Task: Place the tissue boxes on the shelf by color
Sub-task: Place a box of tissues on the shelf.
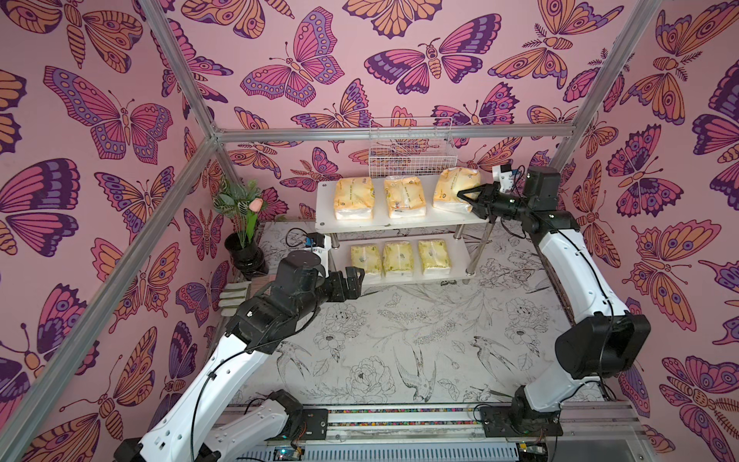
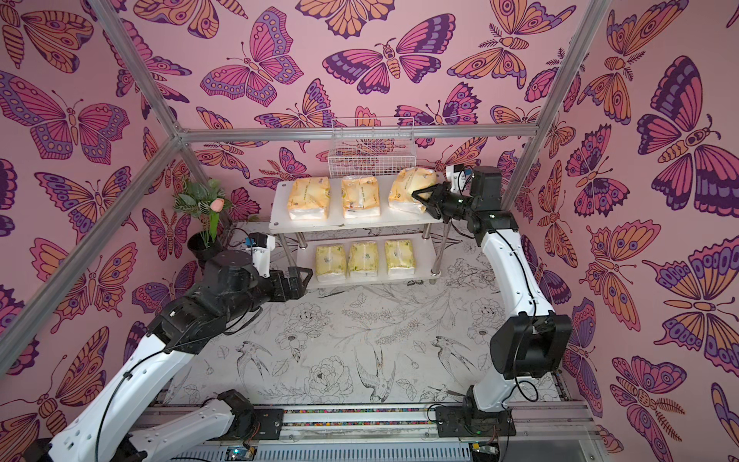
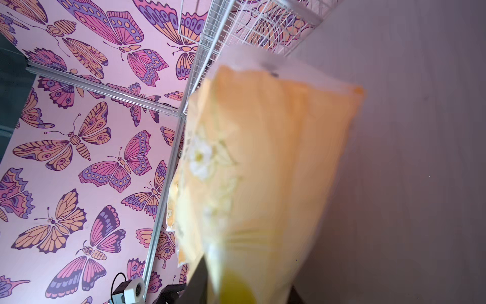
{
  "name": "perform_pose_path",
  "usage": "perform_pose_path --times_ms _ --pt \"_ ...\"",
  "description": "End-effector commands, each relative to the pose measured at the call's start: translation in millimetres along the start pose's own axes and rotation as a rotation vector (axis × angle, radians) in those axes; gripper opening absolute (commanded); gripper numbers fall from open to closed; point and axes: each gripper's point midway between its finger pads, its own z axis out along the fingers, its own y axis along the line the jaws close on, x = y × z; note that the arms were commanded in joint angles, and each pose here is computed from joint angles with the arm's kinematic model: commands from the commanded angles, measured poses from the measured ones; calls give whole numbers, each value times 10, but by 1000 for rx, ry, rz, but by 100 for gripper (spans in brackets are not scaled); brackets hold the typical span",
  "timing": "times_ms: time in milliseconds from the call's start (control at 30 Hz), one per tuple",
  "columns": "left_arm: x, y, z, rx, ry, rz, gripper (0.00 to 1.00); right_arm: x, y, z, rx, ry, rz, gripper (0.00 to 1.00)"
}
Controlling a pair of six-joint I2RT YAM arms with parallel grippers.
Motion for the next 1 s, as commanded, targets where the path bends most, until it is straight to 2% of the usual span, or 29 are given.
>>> perform_pose_path --times_ms 0,67,167,300,700,967 --pt "26 -14 23 10 22 1 100 -113 166 -173 -1 -42 -54 52" --pt "22 -31 39 17 23 -2 100 -142 131 -254 42 -64 -69 66" --pt "-4 -69 45 32 21 -5 100 -166 79 -389 126 -99 -103 72" --pt "-39 -105 44 44 18 -3 100 -231 -37 -552 263 -158 -157 74" --pt "-26 -118 82 50 28 -10 100 -346 -255 -723 484 -183 -270 75" --pt "-36 -156 128 62 37 -11 100 -526 -242 -570 462 -194 -277 75"
